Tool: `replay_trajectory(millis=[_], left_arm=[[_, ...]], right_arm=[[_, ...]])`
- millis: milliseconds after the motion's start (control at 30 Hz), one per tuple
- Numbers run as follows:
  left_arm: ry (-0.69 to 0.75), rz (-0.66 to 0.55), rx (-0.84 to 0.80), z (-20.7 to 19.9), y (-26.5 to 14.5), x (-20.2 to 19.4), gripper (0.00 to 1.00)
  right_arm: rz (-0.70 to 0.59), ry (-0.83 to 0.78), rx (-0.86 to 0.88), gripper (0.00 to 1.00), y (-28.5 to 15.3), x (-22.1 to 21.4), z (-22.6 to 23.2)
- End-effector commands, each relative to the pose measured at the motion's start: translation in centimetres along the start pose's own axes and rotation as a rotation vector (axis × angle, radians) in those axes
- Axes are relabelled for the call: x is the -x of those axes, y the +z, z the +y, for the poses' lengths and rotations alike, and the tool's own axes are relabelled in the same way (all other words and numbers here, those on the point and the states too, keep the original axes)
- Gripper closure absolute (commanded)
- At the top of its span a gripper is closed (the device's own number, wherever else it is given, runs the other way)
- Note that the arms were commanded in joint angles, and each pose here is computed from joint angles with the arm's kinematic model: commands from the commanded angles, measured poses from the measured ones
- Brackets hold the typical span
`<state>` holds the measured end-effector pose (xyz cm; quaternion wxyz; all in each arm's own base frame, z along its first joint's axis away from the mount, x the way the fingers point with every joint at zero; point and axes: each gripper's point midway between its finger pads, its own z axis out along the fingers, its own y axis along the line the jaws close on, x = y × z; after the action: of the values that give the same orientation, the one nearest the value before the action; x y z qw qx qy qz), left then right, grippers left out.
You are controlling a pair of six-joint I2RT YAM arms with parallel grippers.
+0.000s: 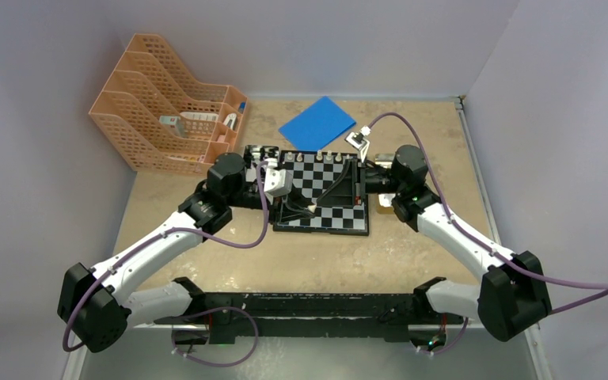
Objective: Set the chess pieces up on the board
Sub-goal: Place the chess piece on the chessboard.
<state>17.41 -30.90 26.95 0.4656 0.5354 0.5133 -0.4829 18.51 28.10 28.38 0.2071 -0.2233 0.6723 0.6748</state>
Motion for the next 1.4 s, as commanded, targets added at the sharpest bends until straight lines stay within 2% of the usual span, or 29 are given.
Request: replay_trajectory(millis=[0,100,300,400,533,633,833,933,1233,1367], left_arm=[[0.07,-0.034,-0.028,-0.2,0.0,1.0,0.94],[0.071,-0.033,-0.022,-0.1,0.0,1.0,0.94],[0.062,-0.024,0.001,0.3,0.0,0.8,0.92],[0.047,-0.016,0.031,0.7,-0.1,0.6,0.8],[0.009,0.023,0.112,1.9,-0.4,0.3,0.59],[-0.019,0.076,0.176,2.5,-1.2,-0.2,0.42],[-0.042,0.115,0.288,2.1,-3.4,-0.8,0.33],[-0.077,0.131,0.349,1.8,-4.5,-1.5,0.26],[-0.198,0.138,0.534,1.4,-7.5,-2.8,0.21],[-0.199,0.116,0.611,1.6,-8.7,-2.8,0.2]], right_arm=[[0.011,-0.039,0.037,0.71,0.0,-0.1,0.9],[0.019,-0.04,0.031,0.72,0.0,-0.4,0.6],[0.024,-0.04,0.033,0.87,-0.1,-0.8,0.3],[0.024,-0.038,0.033,0.96,-0.1,-0.9,0.4],[-0.049,-0.051,-0.025,1.0,0.0,1.0,0.0],[-0.144,-0.089,-0.144,0.99,0.0,3.8,-1.0],[-0.299,-0.17,-0.391,0.98,-0.8,9.8,-3.3],[-0.371,-0.211,-0.597,0.98,-2.0,13.0,-6.9],[-0.408,-0.258,-0.944,0.99,-3.4,19.0,-14.4],[-0.394,-0.29,-1.074,0.99,-3.0,20.7,-17.0]])
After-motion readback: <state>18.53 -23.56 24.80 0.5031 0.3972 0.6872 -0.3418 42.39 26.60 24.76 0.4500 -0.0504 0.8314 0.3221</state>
